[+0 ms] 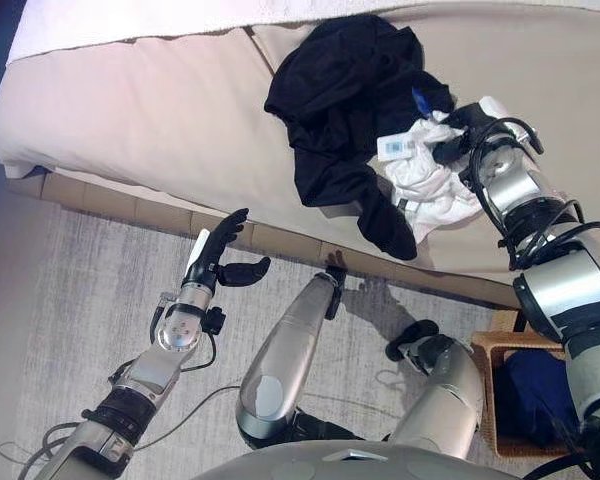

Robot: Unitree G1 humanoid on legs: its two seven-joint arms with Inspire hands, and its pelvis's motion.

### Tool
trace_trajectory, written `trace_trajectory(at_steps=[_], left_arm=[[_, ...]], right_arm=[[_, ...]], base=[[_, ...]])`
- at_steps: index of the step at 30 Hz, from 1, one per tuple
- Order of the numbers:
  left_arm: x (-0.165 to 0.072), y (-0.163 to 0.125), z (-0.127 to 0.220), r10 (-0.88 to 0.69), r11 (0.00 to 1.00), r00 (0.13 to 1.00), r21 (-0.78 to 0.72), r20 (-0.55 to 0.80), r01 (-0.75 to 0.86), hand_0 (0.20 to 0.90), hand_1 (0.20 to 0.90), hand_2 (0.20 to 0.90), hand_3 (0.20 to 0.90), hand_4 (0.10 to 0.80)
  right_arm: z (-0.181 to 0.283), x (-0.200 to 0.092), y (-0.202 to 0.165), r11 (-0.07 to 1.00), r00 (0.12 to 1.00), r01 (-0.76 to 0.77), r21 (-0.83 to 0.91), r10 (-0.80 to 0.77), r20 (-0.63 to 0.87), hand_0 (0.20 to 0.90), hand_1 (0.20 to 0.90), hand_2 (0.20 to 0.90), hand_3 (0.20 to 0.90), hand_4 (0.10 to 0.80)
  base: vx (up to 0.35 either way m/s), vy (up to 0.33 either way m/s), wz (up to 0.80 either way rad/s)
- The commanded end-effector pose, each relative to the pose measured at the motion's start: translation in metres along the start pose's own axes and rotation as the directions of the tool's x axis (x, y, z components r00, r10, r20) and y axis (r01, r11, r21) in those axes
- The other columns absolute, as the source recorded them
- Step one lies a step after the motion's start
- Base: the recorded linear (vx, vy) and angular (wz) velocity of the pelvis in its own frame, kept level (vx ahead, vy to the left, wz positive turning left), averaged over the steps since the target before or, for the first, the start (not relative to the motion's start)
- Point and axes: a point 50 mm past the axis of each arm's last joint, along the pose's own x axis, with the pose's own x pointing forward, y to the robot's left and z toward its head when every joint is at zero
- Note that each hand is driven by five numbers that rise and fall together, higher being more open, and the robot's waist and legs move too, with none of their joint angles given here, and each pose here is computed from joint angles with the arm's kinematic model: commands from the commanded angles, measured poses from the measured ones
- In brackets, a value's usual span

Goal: Pick up the clothes from the bed and place them into the basket

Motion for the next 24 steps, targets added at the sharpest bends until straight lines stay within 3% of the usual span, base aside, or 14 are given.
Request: trace_trajectory(at_steps=[1,14,24], left_arm=[[0.006,0.016,0.036,0.077,0.997,0.978,-0.008,0.192,-0.077,0.900,0.900,0.900,0.900,0.800],[0.021,0.024,0.035,0.087,0.994,0.990,0.062,0.108,-0.094,0.900,0.900,0.900,0.900,0.800],[0.021,0.021,0.028,0.039,0.993,0.996,0.112,0.075,-0.047,0.900,0.900,0.900,0.900,0.800]], right_arm=[[0.019,-0.001,-0.039,0.993,0.991,0.114,-0.003,-0.114,0.073,0.300,0.300,0.300,0.200,0.100],[0.030,-0.011,-0.068,0.982,0.965,0.184,0.053,-0.191,0.179,0.300,0.300,0.300,0.200,0.100],[0.003,-0.020,-0.097,0.962,0.948,0.249,0.115,-0.266,0.173,0.300,0.300,0.300,0.200,0.100]], base=[[-0.019,-0.001,-0.19],[0.040,-0.010,-0.22],[0.037,-0.036,-0.18]])
